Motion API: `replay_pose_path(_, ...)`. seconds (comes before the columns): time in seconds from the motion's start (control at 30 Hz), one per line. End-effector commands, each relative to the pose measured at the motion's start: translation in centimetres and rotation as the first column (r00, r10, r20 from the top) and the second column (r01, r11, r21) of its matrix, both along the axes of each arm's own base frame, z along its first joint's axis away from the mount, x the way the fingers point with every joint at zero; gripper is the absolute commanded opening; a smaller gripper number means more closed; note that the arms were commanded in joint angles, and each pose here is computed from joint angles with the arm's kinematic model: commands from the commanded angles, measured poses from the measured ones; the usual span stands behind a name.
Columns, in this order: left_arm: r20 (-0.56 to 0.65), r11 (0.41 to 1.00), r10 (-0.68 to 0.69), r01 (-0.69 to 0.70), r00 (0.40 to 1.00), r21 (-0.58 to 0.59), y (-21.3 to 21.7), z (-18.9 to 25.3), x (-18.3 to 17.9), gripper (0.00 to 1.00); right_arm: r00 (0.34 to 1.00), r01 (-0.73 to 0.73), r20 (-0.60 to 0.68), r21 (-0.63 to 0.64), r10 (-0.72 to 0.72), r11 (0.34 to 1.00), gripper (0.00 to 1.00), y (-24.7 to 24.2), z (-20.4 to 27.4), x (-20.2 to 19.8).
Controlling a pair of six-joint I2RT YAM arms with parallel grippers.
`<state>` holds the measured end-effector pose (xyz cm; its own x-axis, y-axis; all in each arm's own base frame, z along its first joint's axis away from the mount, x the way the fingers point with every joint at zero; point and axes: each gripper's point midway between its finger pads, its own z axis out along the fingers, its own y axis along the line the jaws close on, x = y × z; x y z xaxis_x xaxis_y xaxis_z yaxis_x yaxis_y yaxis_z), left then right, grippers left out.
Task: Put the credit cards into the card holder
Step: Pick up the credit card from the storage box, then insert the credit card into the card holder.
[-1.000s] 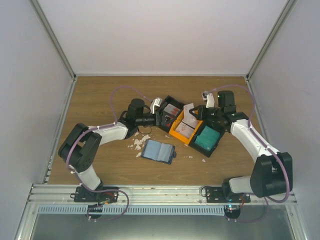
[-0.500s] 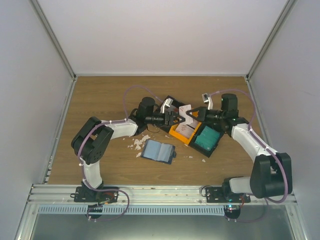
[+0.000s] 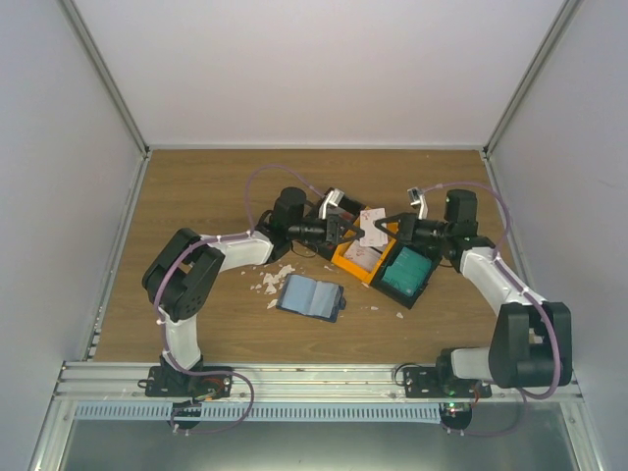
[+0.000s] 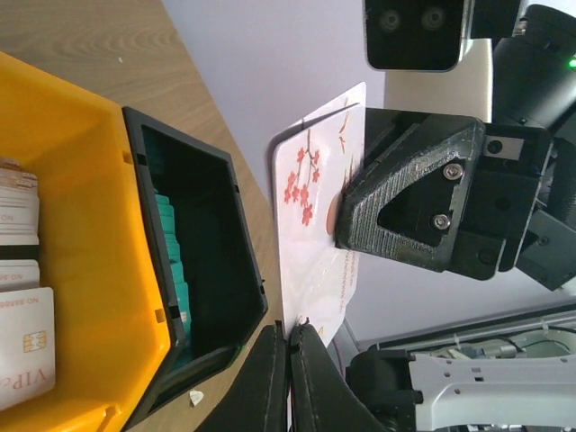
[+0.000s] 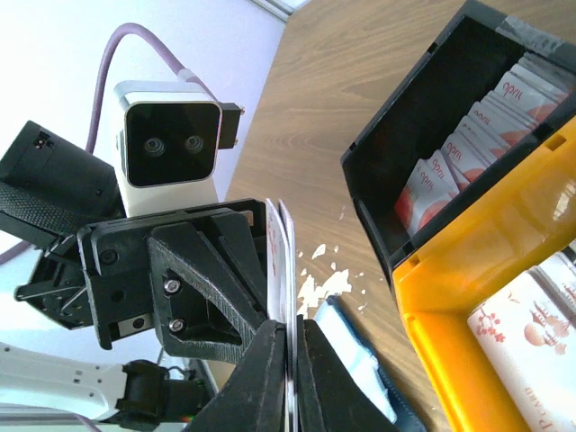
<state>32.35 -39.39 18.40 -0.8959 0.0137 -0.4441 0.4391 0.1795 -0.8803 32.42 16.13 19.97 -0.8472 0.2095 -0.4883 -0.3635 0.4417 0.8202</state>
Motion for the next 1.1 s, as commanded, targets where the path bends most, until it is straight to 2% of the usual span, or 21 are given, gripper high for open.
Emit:
replay_pose_path(0.0,0.010,1.000,0.014,-0.014,1.000,-0.008,0.1,0.0,0.9,0.00,0.997,-0.047,0.061,0.055,0.044,0.997,0.07,-0.2,1.7,-1.1)
replay_pose_path(0.27,-0.018,1.000,0.011,-0.011,1.000,-0.023,-0.1,0.2,1.9,0.00,0.999,-0.040,0.039,0.079,0.037,0.996,0.09,-0.2,1.1,-1.2)
replay_pose_path(0.5,-0.028,0.999,0.042,-0.042,0.999,-0.010,0.8,-0.6,3.3,0.00,0.999,0.030,0.010,0.062,-0.031,0.998,0.07,-1.8,-0.2,0.1)
replay_pose_path(0.8,0.014,0.997,0.077,-0.077,0.997,0.030,2.9,-0.4,3.7,0.00,0.993,0.115,-0.018,-0.033,-0.115,0.993,0.01,-3.1,-1.9,0.8)
replay_pose_path(0.93,0.056,0.977,0.155,-0.161,0.986,0.143,5.2,-1.2,3.5,0.00,0.986,0.167,-0.003,-0.094,-0.168,0.981,0.01,-3.7,-1.6,0.7)
replay_pose_path(1.07,0.075,0.895,0.263,-0.272,0.962,0.354,9.2,-3.8,2.2,0.00,0.989,0.143,-0.001,-0.158,-0.145,0.977,0.01,-1.4,-1.9,-0.9)
